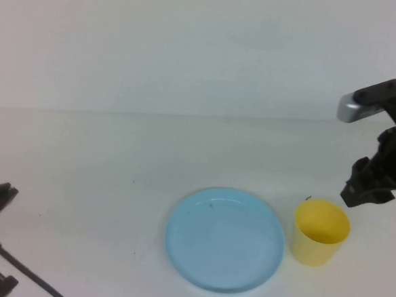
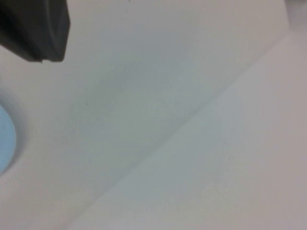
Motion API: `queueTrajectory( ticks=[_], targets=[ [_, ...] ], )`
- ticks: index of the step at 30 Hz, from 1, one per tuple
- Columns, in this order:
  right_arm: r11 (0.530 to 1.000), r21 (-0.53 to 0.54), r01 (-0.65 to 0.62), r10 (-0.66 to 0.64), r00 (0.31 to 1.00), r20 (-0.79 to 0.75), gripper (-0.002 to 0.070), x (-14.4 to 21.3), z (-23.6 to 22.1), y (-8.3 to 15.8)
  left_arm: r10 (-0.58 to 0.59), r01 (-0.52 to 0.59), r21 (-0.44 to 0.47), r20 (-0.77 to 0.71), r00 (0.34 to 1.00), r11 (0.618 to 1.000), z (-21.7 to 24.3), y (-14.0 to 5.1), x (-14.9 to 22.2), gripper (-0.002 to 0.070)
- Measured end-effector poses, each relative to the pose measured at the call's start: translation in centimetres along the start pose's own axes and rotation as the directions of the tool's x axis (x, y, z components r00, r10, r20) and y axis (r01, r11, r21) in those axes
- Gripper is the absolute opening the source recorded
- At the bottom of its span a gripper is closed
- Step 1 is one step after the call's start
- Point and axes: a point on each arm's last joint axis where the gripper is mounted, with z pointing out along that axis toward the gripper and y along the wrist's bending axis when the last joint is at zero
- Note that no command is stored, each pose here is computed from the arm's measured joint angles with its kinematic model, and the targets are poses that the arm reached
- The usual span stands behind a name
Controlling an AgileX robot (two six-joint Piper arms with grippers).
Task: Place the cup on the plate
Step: Pick up the cup from the table, then place the cup on the plate
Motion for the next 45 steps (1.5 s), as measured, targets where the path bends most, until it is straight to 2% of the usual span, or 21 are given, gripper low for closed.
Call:
queueTrajectory(
  ticks=[4,16,19,22,24,28,31,35,39,42,45],
  targets=[
    [1.0,0.001,-0.006,0.006,0.998,-0.055,0.0377,-1.4,2.7,-0.9,0.049,-0.049,-0.013,-0.005,0.999,0.999,0.1,-0.2,0.7,0.0001],
    [1.0,-0.02,-0.021,0.016,0.977,-0.213,0.037,-1.3,8.8,-2.3,0.048,-0.047,-0.038,0.044,0.998,0.998,0.2,-0.1,0.5,0.0001],
    [1.0,-0.021,-0.02,0.015,0.973,-0.231,0.0289,-1.2,9.4,-2.4,0.049,-0.047,-0.038,0.044,0.998,0.998,0.2,-0.1,0.5,0.0001],
    [1.0,-0.014,-0.01,0.006,0.969,-0.247,0.0123,-1.0,9.4,-2.5,0.051,-0.049,-0.04,0.047,0.998,0.998,0.2,-0.1,0.4,0.0001],
    [1.0,-0.009,0.001,-0.003,0.963,-0.269,0.0053,-0.8,9.4,-2.6,0.051,-0.049,-0.044,0.054,0.997,0.998,0.2,-0.1,0.4,0.0001],
    [1.0,0.001,0.019,-0.018,0.96,-0.28,0.0031,-0.7,8.5,-2.5,0.041,-0.038,-0.046,0.06,0.997,0.998,0.2,-0.1,0.3,0.0001],
    [0.999,0.014,0.029,-0.025,0.97,-0.242,0.0031,-1.0,6.8,-2.2,-0.004,0.009,-0.056,0.088,0.996,0.998,-0.4,0.0,0.2,0.0001],
    [0.997,0.035,0.074,-0.068,0.987,-0.148,0.0031,-1.8,3.5,-0.6,-0.023,0.038,-0.092,0.157,0.987,0.995,-2.9,0.2,0.0,0.0001],
    [0.989,0.03,0.146,-0.144,0.987,-0.067,0.003,-3.6,1.3,2.9,-0.017,0.041,-0.12,0.195,0.981,0.992,-5.3,-0.1,0.7,0.0001],
    [0.979,0.014,0.206,-0.205,0.978,-0.024,0.003,-4.9,0.9,5.8,-0.016,0.043,-0.127,0.207,0.978,0.991,-6.0,-0.7,1.9,0.0001],
    [0.976,-0.002,0.217,-0.217,0.976,-0.007,0.003,-6.3,1.9,7.8,-0.007,0.035,-0.131,0.205,0.979,0.991,-6.0,-1.4,3.1,0.0001]
  ],
)
